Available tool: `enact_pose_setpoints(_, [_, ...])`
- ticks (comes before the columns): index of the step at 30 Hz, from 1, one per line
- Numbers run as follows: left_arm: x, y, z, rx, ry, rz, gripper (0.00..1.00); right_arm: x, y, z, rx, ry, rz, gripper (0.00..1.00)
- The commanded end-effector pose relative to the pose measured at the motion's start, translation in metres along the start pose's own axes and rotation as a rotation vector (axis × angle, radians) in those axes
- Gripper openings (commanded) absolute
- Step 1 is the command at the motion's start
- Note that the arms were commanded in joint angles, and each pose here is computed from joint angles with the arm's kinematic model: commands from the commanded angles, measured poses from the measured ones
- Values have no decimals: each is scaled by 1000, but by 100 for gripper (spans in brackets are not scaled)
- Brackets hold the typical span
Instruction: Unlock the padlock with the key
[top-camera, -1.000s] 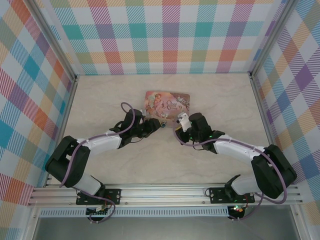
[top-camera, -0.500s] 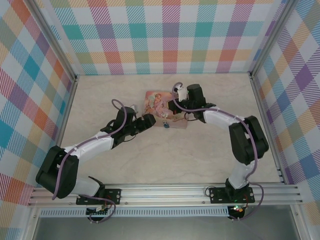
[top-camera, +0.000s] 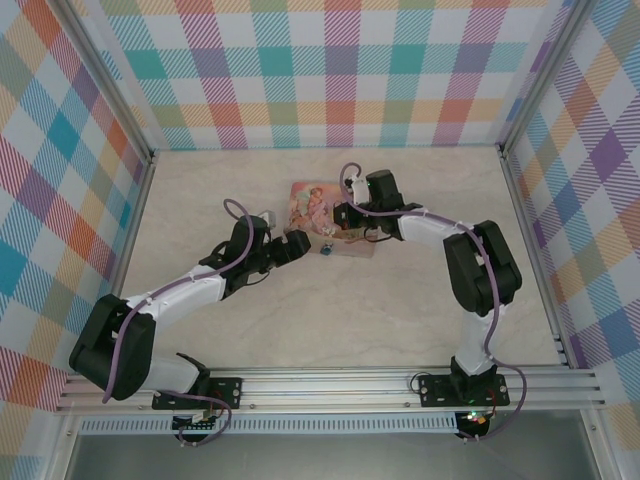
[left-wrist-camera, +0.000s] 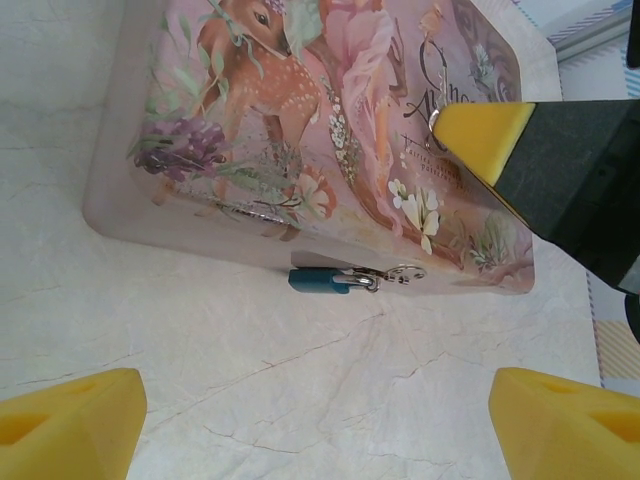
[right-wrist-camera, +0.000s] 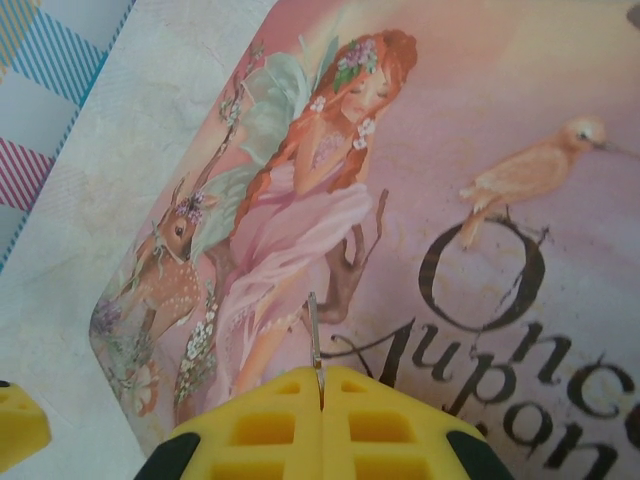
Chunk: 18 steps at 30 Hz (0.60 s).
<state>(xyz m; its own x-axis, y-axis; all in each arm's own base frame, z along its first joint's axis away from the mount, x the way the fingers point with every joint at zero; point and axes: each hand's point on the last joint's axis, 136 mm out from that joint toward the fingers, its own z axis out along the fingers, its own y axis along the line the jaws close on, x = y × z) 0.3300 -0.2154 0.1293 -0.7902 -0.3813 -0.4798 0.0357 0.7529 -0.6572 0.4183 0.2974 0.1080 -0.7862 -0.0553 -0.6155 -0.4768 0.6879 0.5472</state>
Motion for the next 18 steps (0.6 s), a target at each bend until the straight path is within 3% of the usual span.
enact_pose_setpoints(1, [2,5,2,-9,10,23,89,78,-25,5,81,219,166,0])
enact_pose_setpoints(9, [6,0,7,63,-8,85,93,108,-22,-2,63,244,250,0])
enact_pose_setpoints(18, [7,1,11,70,-1,78,94,61,-12,-13,-80,94,264,0])
